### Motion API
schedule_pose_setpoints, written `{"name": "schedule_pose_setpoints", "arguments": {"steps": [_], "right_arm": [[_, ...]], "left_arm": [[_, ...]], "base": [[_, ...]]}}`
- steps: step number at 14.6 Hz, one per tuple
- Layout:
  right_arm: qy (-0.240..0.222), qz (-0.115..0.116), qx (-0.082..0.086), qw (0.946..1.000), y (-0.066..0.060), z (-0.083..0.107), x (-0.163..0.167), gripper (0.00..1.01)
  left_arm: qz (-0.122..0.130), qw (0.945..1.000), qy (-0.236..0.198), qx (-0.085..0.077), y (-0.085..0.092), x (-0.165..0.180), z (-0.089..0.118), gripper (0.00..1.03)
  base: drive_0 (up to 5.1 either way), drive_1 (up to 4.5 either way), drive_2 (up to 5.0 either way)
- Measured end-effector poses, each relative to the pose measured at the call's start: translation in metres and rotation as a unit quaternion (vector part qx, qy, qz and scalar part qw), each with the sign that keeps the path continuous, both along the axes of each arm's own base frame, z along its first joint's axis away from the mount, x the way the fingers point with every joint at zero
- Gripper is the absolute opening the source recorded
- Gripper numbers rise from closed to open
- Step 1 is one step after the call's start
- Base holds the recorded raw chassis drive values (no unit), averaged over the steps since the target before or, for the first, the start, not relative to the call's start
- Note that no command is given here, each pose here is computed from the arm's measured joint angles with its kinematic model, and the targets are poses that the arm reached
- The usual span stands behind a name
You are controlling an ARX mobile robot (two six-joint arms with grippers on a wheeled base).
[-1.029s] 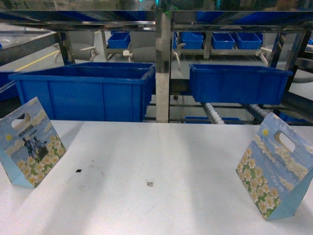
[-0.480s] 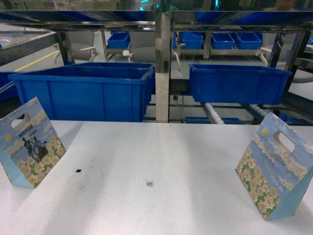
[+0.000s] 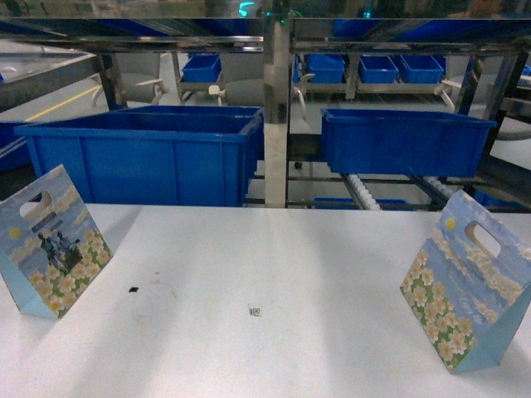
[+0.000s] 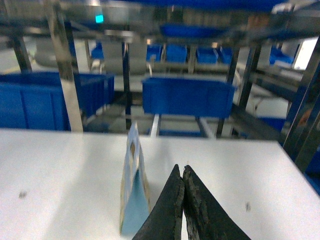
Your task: Move flower gift bag to table near conveyor
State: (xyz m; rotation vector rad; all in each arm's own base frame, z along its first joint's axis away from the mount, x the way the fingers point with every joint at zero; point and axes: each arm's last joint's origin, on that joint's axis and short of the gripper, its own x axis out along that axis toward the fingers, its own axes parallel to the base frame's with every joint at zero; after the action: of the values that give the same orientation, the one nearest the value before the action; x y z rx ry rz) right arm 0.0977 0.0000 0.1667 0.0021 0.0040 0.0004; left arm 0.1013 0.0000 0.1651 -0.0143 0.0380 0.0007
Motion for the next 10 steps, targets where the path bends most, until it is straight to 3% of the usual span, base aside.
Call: {"name": "schedule_pose_setpoints", "arguments": {"steps": [2, 10], "right_arm": [[-0.002, 0.000, 0.000, 1.0000, 0.0000, 0.0004, -0.0005, 0.02], [-0.005, 0.000, 0.000, 1.0000, 0.0000, 0.0008, -0.0006, 0.02]], "left_arm": [[0.002, 0.9997, -0.024, 0.000, 0.0001, -0.0041, 0.0039, 0.02], [0.000, 0.9998, -0.020, 0.000, 0.0000, -0.0040, 0.0027, 0.02]], "base": [[0.0, 0.00, 0.0], [0.0, 0.00, 0.0]]}}
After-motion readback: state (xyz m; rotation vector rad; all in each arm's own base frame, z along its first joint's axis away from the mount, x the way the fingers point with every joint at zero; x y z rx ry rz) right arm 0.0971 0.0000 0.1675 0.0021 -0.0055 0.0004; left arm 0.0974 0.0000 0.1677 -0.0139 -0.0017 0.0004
